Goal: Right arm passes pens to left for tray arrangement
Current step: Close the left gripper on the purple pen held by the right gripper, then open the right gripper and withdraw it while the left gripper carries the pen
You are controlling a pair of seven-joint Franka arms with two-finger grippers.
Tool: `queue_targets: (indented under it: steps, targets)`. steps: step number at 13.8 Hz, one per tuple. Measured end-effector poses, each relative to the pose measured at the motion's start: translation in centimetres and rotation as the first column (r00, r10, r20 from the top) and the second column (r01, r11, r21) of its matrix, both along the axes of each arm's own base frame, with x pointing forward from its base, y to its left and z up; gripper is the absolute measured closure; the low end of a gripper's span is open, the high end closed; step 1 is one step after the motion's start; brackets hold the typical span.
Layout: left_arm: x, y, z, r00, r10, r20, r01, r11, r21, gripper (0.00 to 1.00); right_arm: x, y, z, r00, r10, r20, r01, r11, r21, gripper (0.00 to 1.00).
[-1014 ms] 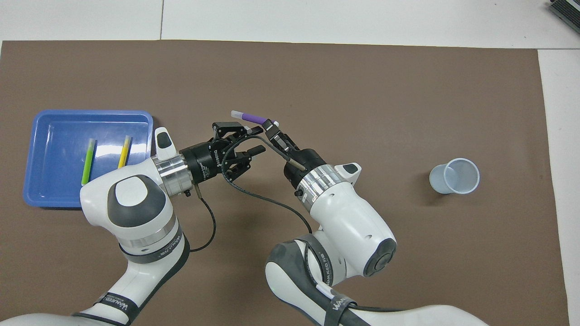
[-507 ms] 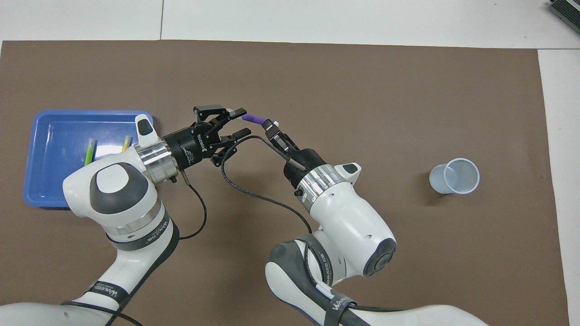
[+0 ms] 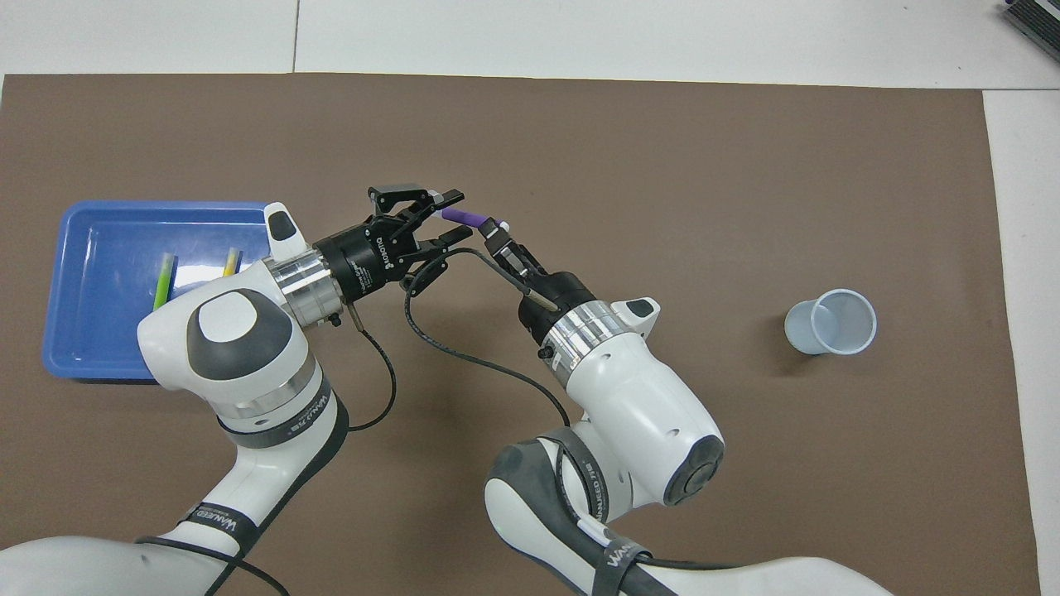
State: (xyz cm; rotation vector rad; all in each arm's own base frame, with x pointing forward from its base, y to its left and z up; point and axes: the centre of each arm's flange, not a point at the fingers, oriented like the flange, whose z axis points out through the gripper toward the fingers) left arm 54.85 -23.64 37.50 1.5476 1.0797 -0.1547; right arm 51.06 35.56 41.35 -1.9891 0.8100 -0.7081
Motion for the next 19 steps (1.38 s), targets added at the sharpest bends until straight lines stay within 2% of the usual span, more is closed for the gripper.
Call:
queue_targets:
  steps: [3,4,5,6,7,8,15,16,18,19]
  targets:
    - [-0.07,-0.47,-0.83,1.000,-0.005,-0.012,0.005,1.000,0.004,0.50,0.00,0.00,0.00,1.000,0.000,0.000,0.000,1.000,0.000,0.83]
    - [-0.01,-0.43,-0.83,1.000,-0.005,-0.011,0.005,1.000,0.005,0.59,0.00,0.00,-0.01,1.000,0.000,0.000,0.000,1.000,0.000,0.83]
    - [0.02,-0.44,-0.77,1.000,-0.005,-0.008,0.005,1.000,0.006,0.59,0.00,0.01,-0.01,1.000,0.000,-0.001,0.000,1.000,0.000,0.83]
    - [0.05,-0.45,-0.72,1.000,-0.006,-0.004,0.006,1.000,0.007,0.65,0.00,0.01,-0.01,1.000,0.000,-0.001,0.000,1.000,0.000,0.83]
    - [0.17,-0.36,-0.60,1.000,-0.005,0.003,0.005,1.000,0.009,0.79,-0.01,0.03,-0.08,1.000,0.002,-0.003,-0.002,1.000,-0.001,0.83]
    - [0.19,-0.37,-0.56,1.000,-0.005,0.005,0.005,1.000,0.010,0.83,0.01,0.03,-0.06,1.000,0.001,-0.003,-0.001,1.000,-0.001,0.83]
    - [0.28,-0.37,-0.40,1.000,-0.008,0.026,0.008,1.000,0.021,0.83,0.08,0.04,0.02,1.000,0.001,-0.002,-0.001,1.000,0.001,0.83]
    - [0.32,-0.28,-0.38,0.999,-0.008,0.032,0.007,1.000,0.027,0.83,0.11,0.01,0.03,1.000,0.000,-0.001,0.000,1.000,0.001,0.78]
    - [0.43,-0.01,-0.39,0.999,-0.017,0.046,0.014,0.999,0.047,0.83,0.18,0.05,0.20,1.000,0.000,0.001,0.000,1.000,0.004,0.51]
    - [0.49,0.11,-0.38,0.998,-0.025,0.052,0.022,0.998,0.059,0.83,0.23,0.14,0.23,1.000,0.005,-0.007,-0.005,1.000,0.002,0.41]
